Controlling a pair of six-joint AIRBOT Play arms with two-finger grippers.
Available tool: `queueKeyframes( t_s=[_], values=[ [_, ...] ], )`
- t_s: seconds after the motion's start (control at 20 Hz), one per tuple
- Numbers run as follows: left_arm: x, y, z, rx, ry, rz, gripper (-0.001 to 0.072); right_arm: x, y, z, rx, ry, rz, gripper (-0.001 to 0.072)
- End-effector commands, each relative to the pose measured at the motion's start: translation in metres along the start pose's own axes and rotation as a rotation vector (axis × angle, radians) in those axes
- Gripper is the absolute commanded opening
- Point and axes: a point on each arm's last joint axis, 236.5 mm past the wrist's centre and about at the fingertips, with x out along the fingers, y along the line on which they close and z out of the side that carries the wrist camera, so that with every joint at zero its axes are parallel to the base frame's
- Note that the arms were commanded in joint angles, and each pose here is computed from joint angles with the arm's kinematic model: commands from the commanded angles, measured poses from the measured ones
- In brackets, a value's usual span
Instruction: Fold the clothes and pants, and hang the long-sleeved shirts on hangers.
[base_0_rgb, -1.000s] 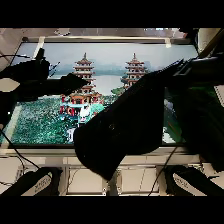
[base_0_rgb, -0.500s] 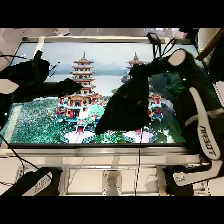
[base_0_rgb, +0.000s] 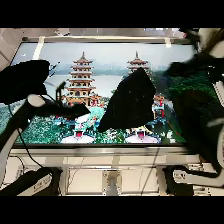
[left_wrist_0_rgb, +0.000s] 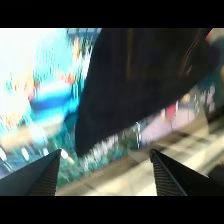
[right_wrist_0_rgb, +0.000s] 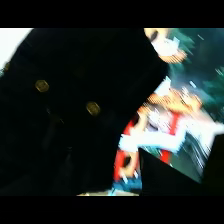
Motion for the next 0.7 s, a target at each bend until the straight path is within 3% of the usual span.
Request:
queueKeyframes(
  t_s=[0.0,0.1,0.3,0.65],
  values=[
    [0.023,-0.002,-0.040,-0.213,-0.027,-0.104,0.0589,-0.055,-0.034,-0.060,0.083,0.007,-0.066,0.0443],
    [0.032,-0.006,-0.051,-0.323,-0.086,-0.161,0.0580,-0.053,-0.030,-0.069,0.145,-0.067,-0.029,0.0443],
    [0.065,-0.011,-0.087,-0.349,-0.005,-0.132,0.0579,-0.013,-0.001,-0.090,0.221,0.016,0.151,0.0443],
    [0.084,0.020,-0.042,-0.550,-0.223,-0.062,0.0580,0.008,0.024,-0.095,0.118,0.081,0.196,0.0443]
  ],
)
